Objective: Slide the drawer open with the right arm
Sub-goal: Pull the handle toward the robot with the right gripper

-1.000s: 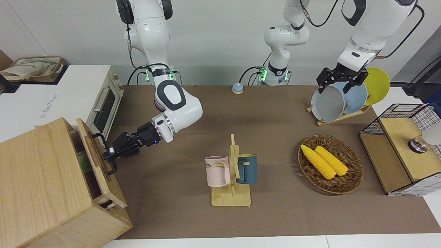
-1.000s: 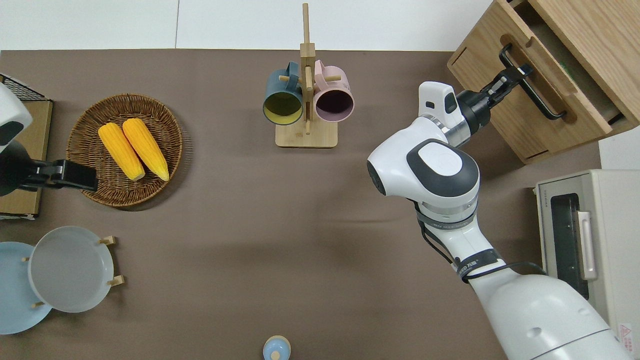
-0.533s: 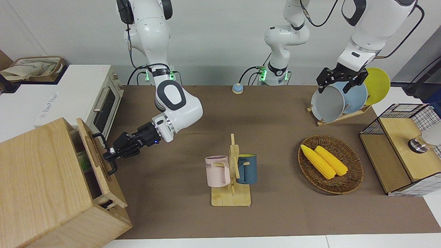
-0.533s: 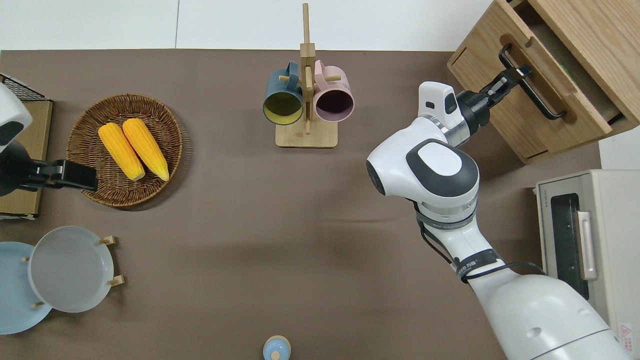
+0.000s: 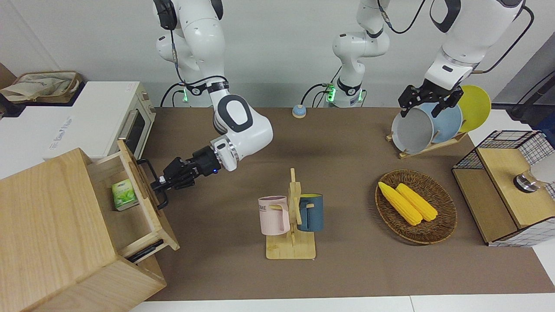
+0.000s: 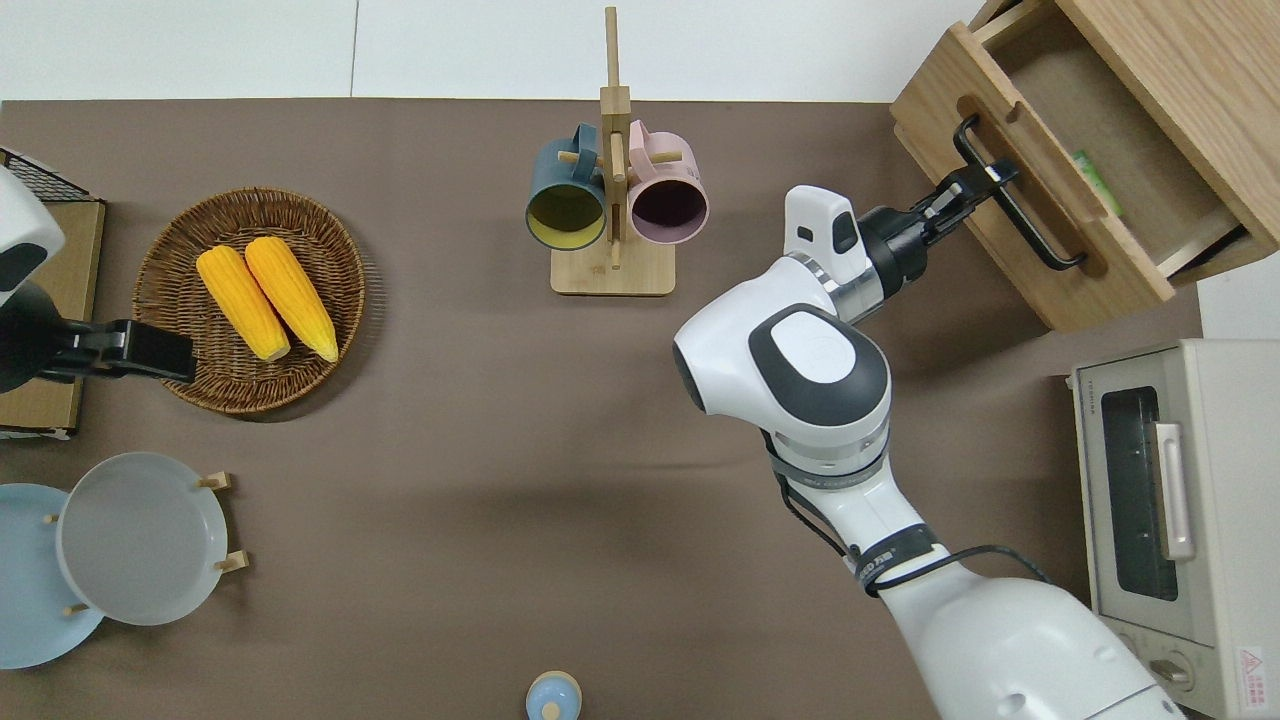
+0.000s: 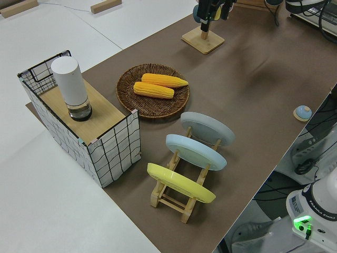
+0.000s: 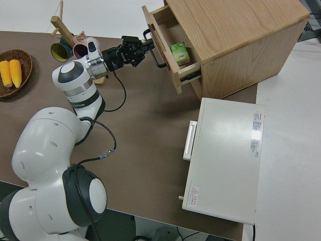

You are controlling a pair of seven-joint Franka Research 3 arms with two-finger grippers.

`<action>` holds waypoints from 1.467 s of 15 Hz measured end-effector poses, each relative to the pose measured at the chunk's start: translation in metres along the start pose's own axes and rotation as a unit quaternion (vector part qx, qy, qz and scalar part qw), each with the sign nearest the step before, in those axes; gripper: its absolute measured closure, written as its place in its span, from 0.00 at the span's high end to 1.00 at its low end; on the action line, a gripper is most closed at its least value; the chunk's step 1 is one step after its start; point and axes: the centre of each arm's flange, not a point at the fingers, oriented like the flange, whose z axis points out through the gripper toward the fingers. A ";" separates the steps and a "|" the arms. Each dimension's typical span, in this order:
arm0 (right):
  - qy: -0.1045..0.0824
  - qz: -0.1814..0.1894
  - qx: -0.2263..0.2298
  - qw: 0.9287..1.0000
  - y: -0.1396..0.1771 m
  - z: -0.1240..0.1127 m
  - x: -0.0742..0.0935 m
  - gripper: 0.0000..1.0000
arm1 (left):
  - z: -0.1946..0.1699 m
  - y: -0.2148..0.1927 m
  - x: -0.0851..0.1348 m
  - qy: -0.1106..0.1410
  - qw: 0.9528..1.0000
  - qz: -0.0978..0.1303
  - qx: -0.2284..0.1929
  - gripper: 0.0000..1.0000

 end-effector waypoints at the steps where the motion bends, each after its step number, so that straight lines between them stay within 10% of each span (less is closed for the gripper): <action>1: -0.002 0.000 0.001 1.000 0.000 -0.011 0.001 0.19 | 0.000 0.000 0.000 0.000 1.000 0.000 0.000 1.00; 22: -0.012 0.003 0.013 1.000 -0.002 -0.154 -0.004 0.19 | 0.000 0.000 0.000 0.000 1.000 0.000 0.000 1.00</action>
